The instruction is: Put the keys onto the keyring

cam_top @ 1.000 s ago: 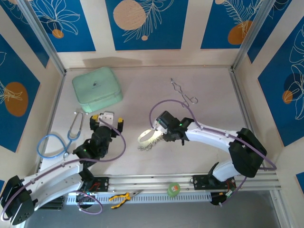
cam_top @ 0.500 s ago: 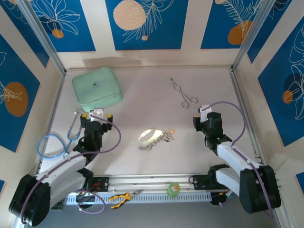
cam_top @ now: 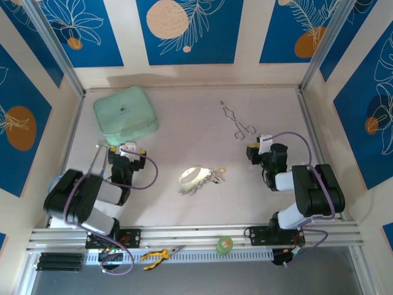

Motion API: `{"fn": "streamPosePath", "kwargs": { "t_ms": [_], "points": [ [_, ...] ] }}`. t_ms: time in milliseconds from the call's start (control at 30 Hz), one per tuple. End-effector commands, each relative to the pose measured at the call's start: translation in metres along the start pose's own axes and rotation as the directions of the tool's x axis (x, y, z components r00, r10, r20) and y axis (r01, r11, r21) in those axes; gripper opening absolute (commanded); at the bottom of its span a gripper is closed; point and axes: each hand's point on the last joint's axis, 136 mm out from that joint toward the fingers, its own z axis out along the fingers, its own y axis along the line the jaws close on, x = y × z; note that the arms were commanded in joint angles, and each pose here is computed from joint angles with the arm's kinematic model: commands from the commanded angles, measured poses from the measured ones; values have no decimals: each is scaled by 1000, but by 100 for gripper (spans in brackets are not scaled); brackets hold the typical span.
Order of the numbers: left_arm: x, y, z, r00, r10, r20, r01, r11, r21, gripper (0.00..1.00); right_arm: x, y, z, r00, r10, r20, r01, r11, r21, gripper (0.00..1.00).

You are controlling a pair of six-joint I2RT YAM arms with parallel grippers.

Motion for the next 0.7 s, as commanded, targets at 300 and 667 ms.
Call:
{"fn": "streamPosePath", "kwargs": {
  "t_ms": [300, 667],
  "points": [
    [-31, 17, 28, 996, -86, 37, 88, 996, -35, 100, -35, -17, 11, 996, 72, 46, -73, 997, 16, 43],
    [-26, 17, 40, 991, -133, -30, 134, 990, 34, 100, -35, -18, 11, 996, 73, 41, -74, 997, 22, 51]
  ]
}}
